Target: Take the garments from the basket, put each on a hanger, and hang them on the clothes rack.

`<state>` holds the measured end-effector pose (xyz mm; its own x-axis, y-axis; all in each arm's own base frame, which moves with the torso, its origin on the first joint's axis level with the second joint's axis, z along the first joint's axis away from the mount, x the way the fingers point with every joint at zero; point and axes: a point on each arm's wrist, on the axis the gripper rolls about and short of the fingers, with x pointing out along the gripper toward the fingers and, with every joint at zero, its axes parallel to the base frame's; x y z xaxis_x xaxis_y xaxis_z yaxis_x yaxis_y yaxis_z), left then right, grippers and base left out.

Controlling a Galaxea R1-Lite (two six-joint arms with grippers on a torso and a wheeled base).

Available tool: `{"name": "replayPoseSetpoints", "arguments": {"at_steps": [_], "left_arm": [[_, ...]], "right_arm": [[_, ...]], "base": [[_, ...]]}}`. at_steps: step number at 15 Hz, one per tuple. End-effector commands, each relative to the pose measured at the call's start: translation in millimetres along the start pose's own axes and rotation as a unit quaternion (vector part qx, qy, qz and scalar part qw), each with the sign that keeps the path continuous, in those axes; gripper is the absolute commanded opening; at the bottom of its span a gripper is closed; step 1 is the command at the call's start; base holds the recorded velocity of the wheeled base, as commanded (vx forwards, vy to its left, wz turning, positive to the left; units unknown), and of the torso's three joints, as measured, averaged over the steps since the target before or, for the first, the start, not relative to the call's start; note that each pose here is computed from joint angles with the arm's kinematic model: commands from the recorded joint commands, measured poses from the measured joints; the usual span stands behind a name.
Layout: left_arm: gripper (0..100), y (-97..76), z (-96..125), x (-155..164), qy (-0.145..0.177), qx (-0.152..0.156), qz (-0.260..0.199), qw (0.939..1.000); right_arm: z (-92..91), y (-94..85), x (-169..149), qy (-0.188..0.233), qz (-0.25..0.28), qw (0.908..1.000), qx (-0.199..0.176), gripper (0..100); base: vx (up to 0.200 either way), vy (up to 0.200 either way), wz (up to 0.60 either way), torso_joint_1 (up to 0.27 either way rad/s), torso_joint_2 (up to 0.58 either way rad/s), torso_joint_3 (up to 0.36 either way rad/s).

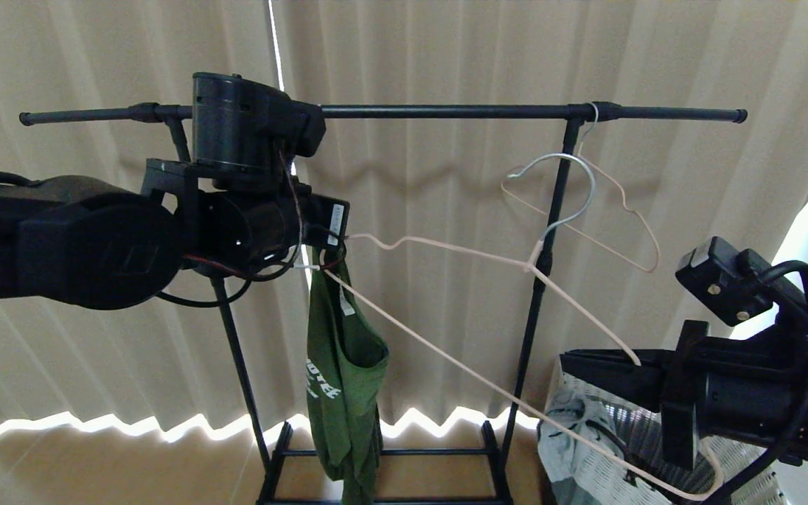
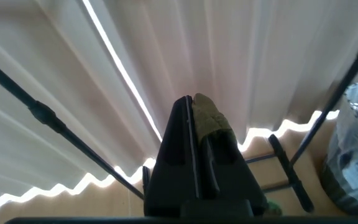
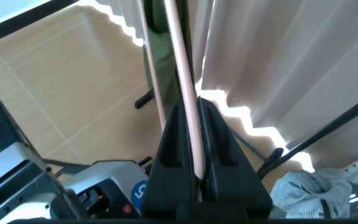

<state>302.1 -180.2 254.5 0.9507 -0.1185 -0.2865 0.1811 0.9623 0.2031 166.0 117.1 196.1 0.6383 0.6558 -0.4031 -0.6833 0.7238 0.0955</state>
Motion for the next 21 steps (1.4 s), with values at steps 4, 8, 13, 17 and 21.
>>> {"name": "replayPoseSetpoints", "arguments": {"at_steps": [4, 8, 13, 17, 21], "left_arm": [[0, 4.2, 0, -19, -0.006, -0.004, -0.005, 1.0000], [0, -2.8, 2, -32, -0.012, -0.017, -0.021, 0.9996], [0, -2.1, 0, -52, -0.018, -0.017, -0.034, 0.9991], [0, -5.0, 0, -88, -0.038, -0.028, -0.073, 0.9962], [0, -18.1, 4, -126, -0.066, -0.032, -0.152, 0.9858]], "right_arm": [[0.5, -3.2, 14, 0.002, -0.015, 0.9999, 0.001, 0], [3.8, -4.3, 19, 0.001, -0.016, 0.9999, 0.007, 0], [6.1, -7.5, 36, -0.009, -0.018, 0.9996, 0.018, 0], [3.5, -8.8, 47, -0.002, -0.030, 0.9993, 0.023, 0], [3.6, 2.6, 60, 0.000, -0.028, 0.9994, 0.020, 0]], "base": [[0.000, 0.000, 0.00, 0.000, 0.00, 0.000], [0.000, 0.000, 0.00, 0.000, 0.00, 0.000], [0.000, 0.000, 0.00, 0.000, 0.00, 0.000], [0.000, 0.000, 0.00, 0.000, 0.00, 0.000], [0.000, 0.000, 0.00, 0.000, 0.00, 0.000]]}}
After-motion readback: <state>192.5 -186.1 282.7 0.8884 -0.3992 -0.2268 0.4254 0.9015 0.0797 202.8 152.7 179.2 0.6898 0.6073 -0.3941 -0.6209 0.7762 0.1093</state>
